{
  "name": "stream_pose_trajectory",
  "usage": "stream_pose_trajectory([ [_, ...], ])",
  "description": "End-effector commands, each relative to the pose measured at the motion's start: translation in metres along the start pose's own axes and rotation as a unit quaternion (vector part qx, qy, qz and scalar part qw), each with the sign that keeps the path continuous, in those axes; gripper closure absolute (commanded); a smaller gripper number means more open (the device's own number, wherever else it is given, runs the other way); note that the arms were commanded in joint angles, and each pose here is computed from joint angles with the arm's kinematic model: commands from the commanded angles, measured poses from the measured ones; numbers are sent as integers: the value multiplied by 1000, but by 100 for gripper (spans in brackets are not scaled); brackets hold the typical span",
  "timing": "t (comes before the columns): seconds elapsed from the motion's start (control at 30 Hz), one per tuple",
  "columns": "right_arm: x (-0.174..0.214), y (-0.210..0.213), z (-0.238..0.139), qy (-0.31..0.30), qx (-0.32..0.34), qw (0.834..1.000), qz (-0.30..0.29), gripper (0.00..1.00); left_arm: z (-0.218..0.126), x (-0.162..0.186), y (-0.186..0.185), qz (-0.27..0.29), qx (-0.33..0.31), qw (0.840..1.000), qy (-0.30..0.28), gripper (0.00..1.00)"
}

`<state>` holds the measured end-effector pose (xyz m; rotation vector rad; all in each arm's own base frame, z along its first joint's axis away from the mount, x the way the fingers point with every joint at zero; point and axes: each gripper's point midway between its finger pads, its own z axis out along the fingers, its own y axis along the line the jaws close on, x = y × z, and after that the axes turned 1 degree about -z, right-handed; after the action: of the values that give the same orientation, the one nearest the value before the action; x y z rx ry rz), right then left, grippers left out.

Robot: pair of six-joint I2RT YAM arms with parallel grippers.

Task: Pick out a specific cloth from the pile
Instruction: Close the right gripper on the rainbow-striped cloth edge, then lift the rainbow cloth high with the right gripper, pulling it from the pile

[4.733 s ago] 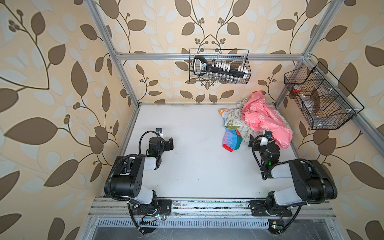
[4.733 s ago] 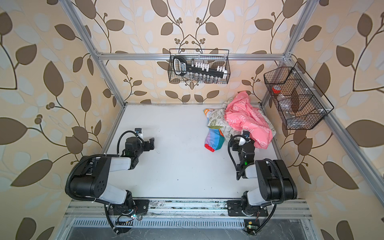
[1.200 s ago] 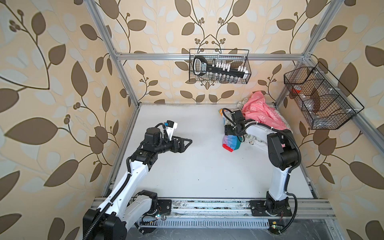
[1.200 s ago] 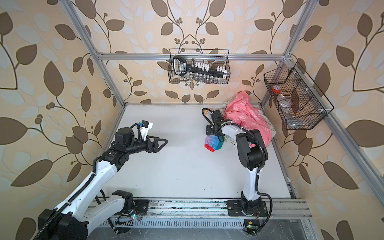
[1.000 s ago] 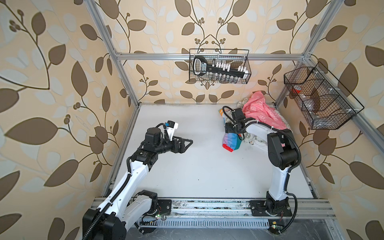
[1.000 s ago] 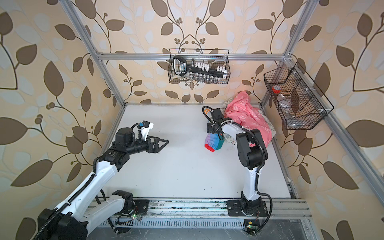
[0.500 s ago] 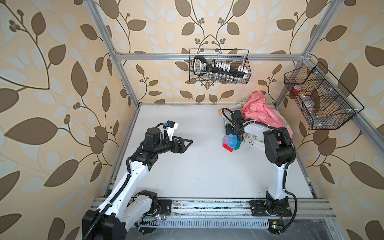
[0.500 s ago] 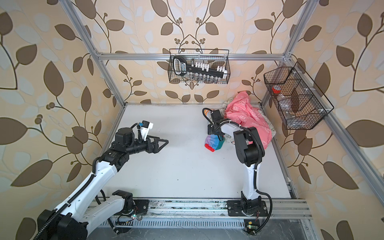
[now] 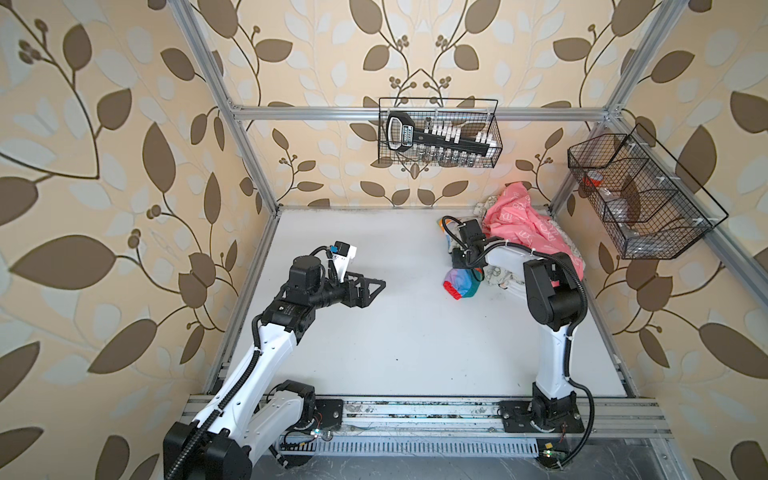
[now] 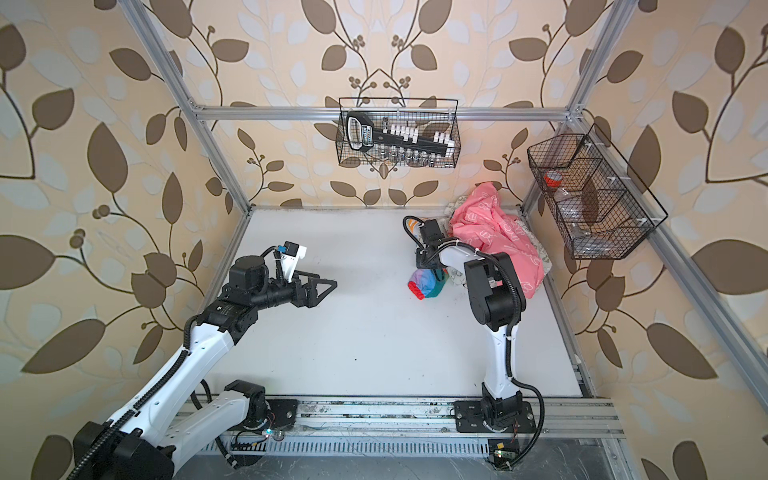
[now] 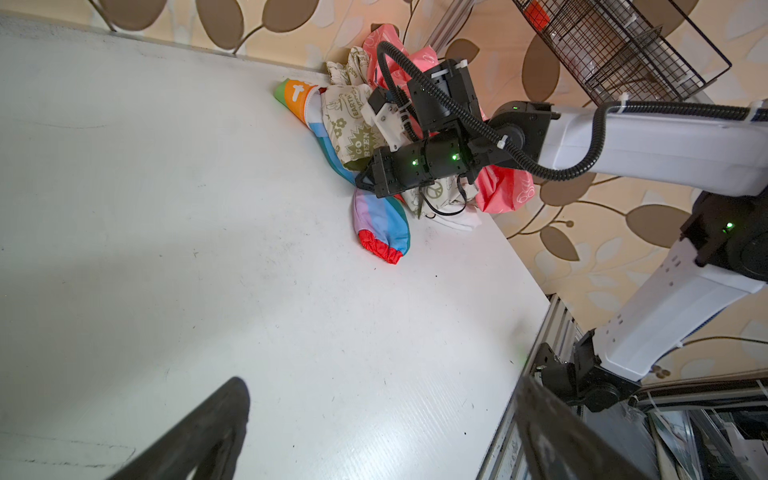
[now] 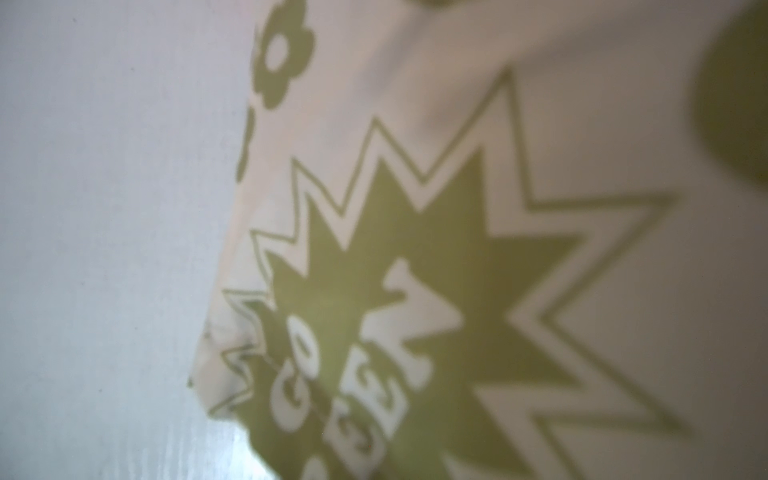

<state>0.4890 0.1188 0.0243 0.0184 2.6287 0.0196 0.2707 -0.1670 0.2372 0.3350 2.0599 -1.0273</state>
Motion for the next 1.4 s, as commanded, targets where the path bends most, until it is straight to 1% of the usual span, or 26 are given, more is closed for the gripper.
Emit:
stream_pose_trajectory([
  [0.0, 10, -2, -12, 15, 10, 1000, -12, 100, -6, -7, -12, 28, 12, 999, -14, 1],
  [0.27, -39, -10, -93, -83, 14, 996, -4, 100, -10, -8, -17, 36, 14, 999, -21, 1],
  [0.5, -74, -17, -166, -168, 13, 986, 9, 100, -11, -7, -19, 38, 13, 999, -22, 1],
  [0.67, -91, -31, -220, -233, 29, 972, 26, 100, -11, -8, -17, 36, 4, 999, -26, 1],
  [0.93, -127, -42, -309, -338, 23, 940, 37, 100, -14, -9, -22, 40, 7, 999, -30, 1],
  [1.1, -147, -36, -345, -376, 3, 926, 31, 100, -14, -8, -23, 43, 8, 999, -32, 1],
  [1.23, -164, -23, -365, -397, -32, 917, 19, 100, -15, -8, -24, 45, 8, 998, -32, 1],
  [1.37, -178, -16, -384, -416, -46, 908, 13, 100, -15, -8, -25, 47, 8, 998, -33, 1],
])
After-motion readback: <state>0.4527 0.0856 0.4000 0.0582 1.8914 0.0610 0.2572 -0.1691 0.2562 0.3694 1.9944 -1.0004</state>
